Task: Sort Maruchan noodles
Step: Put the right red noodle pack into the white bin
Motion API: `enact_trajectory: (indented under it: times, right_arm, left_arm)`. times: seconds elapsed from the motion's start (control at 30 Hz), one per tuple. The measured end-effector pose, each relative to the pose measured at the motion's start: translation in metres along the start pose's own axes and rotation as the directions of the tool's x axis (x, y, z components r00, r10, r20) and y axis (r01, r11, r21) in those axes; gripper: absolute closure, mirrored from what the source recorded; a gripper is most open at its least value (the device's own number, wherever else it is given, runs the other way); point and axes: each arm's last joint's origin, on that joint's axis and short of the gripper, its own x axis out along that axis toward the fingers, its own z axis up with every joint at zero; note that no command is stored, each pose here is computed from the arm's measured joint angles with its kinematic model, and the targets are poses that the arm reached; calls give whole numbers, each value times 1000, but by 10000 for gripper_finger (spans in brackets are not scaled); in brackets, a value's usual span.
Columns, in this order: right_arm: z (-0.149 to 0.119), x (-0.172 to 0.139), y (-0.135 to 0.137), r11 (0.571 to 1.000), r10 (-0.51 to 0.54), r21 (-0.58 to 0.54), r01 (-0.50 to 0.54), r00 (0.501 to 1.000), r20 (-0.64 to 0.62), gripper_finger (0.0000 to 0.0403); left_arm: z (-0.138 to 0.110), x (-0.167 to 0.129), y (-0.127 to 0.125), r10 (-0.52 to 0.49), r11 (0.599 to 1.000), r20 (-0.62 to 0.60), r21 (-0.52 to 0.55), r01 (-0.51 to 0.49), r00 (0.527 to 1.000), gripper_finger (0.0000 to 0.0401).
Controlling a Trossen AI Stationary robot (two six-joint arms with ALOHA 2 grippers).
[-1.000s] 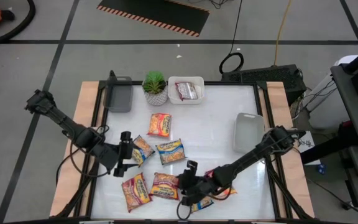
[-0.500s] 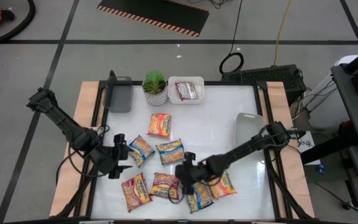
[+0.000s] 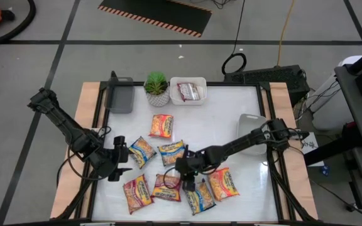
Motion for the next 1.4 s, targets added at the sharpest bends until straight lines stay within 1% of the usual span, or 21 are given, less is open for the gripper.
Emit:
enact_trajectory:
  times: [0.13, 0.2, 0.37, 0.47, 0.53, 0.63, 0.87, 1.07, 1.13, 1.33, 1.4]
  right_arm:
    - [2, 0, -6, 1000, -6, 16, 5, 1000, 6, 245]
    - [-1, 2, -9, 999, 11, 41, -11, 1000, -3, 245]
    - [-14, 10, -15, 990, 79, 116, -74, 996, -45, 245]
    - [-19, 12, -17, 987, 72, 146, -63, 996, -55, 245]
    - [-18, 13, -17, 985, 80, 159, -73, 996, -37, 245]
    - [-16, 13, -16, 983, 93, 159, -90, 996, -14, 245]
    - [-21, 14, -4, 982, 116, 148, -114, 993, -7, 245]
    - [-25, 15, 4, 984, 125, 132, -122, 992, -16, 244]
    - [-25, 15, 5, 984, 130, 128, -128, 991, -11, 237]
    - [-24, 15, 3, 986, 90, 137, -92, 996, 21, 180]
    - [-23, 15, 3, 984, 90, 152, -92, 996, 21, 169]
  left_arm:
    - [1, 0, 1, 30, 999, 22, -16, -30, 999, 80]
    - [1, 0, 1, 47, 998, 33, -40, -45, 998, 80]
    - [1, 0, 2, 56, 991, 40, -125, -50, 998, 80]
    - [1, 0, 1, 56, 982, 40, -185, -47, 998, 80]
    - [1, 0, 1, 56, 972, 41, -230, -45, 998, 80]
    - [1, 0, 2, 58, 957, 42, -287, -43, 997, 80]
    - [3, 0, 2, 101, 926, 81, -372, -63, 992, 80]
    - [6, 6, -4, 97, 915, 102, -399, -49, 990, 80]
    - [6, 10, -8, 99, 919, 90, -391, -56, 991, 80]
    - [4, 22, -16, 81, 928, 41, -367, -60, 996, 80]
    - [4, 23, -17, 79, 930, 32, -363, -62, 996, 80]
